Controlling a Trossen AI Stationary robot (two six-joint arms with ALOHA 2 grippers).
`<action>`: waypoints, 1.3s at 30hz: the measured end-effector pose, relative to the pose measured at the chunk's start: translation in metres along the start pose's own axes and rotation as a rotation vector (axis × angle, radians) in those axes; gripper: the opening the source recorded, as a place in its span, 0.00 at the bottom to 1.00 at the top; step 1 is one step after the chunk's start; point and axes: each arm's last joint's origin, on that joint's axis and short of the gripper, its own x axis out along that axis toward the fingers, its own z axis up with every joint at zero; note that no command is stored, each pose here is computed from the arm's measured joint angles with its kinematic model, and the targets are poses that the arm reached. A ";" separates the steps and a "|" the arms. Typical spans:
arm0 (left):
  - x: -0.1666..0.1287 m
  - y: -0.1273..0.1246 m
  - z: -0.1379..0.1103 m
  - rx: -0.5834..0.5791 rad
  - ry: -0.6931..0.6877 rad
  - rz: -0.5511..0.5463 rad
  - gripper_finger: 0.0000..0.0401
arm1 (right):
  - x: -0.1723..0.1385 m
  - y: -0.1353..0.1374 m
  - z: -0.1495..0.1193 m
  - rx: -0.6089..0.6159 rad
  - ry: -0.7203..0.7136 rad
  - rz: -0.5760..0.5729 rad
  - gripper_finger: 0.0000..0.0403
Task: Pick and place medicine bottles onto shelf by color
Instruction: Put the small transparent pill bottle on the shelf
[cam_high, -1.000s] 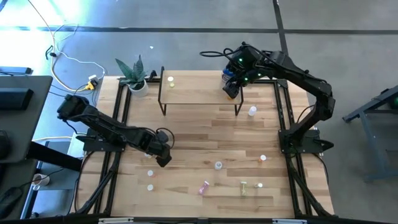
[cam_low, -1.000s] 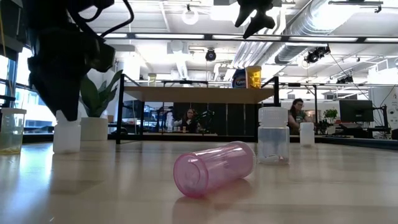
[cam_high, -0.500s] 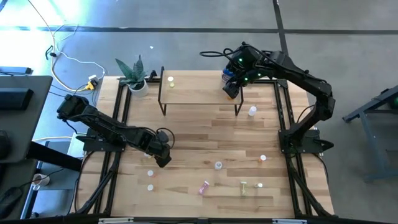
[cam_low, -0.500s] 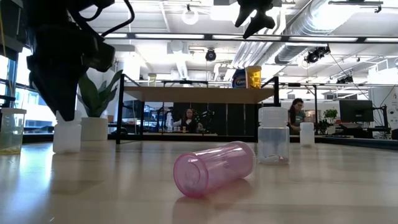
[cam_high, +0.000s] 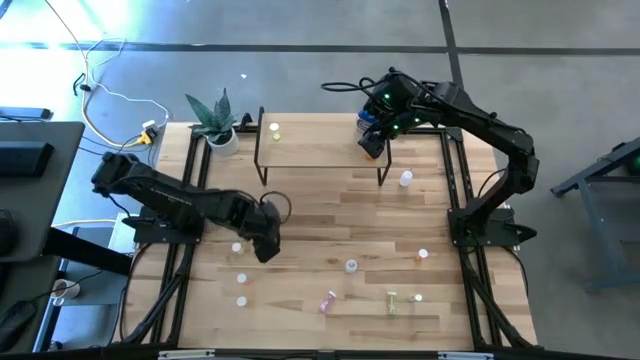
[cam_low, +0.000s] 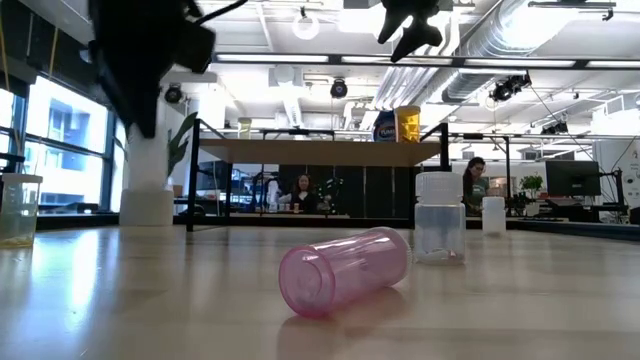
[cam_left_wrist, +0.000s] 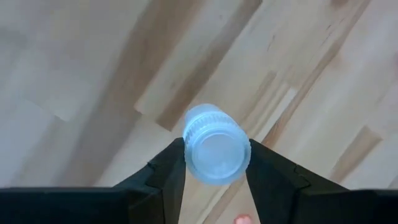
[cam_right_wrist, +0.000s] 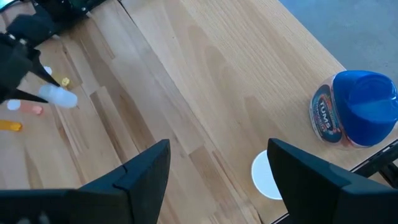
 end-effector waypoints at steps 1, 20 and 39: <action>-0.006 0.001 0.006 0.006 -0.008 0.000 0.35 | 0.000 0.000 0.000 0.000 0.000 0.000 0.64; -0.117 0.075 0.101 0.068 -0.269 0.126 0.35 | 0.000 -0.005 0.001 -0.049 -0.023 -0.135 0.64; -0.085 0.125 0.132 0.021 -0.103 0.265 0.35 | -0.006 -0.046 0.007 -0.054 -0.036 -0.279 0.64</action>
